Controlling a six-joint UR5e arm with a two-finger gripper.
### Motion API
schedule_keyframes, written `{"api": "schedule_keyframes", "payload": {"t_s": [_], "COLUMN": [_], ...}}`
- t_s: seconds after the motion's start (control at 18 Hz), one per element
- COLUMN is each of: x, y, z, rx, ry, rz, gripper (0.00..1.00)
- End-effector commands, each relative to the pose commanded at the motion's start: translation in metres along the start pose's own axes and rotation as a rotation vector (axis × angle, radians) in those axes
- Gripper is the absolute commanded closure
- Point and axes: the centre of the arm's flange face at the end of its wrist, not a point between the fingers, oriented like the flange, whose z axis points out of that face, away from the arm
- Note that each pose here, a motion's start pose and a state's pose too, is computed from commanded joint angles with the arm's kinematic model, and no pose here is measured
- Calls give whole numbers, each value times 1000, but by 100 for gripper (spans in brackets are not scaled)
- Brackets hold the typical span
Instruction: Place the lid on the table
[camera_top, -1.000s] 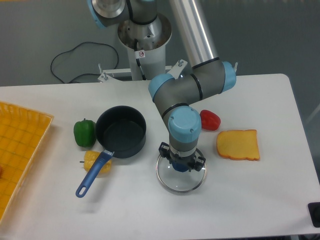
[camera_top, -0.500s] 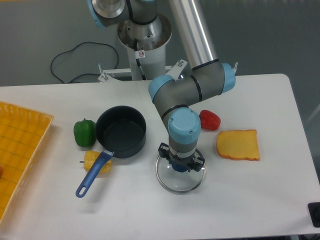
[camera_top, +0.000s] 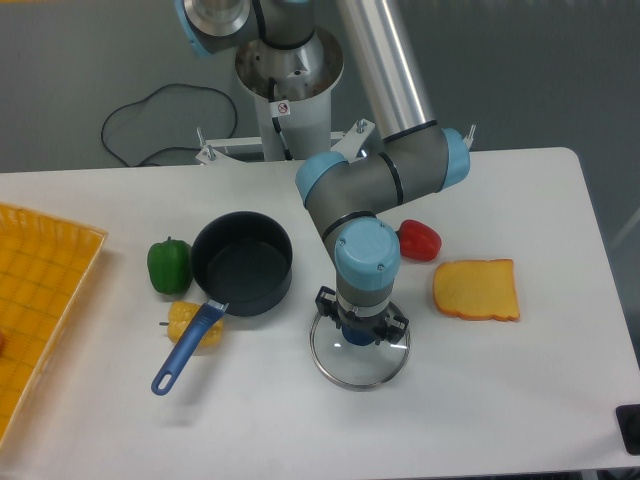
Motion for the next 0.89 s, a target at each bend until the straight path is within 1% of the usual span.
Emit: {"api": "schedule_keyframes", "payload": {"t_s": [0.11,0.17,0.22,0.44,0.56,0.67,0.78,0.89], "x": [1,0,1,1,7,15,20,22], "y": [0,0,0,-6,-12,-15,-25,-24], "z": [0,0,0,-18,-41,-56,-79,-98], "rx": [-1,0,-1,18,44,62,87,106], "ry": [-1,0,-1,-30,-60,-77,-108,-133], "rz": [2,0,3,15,34,47,71,113], "gripper": [27,17,0,0,0,0,0,0]}}
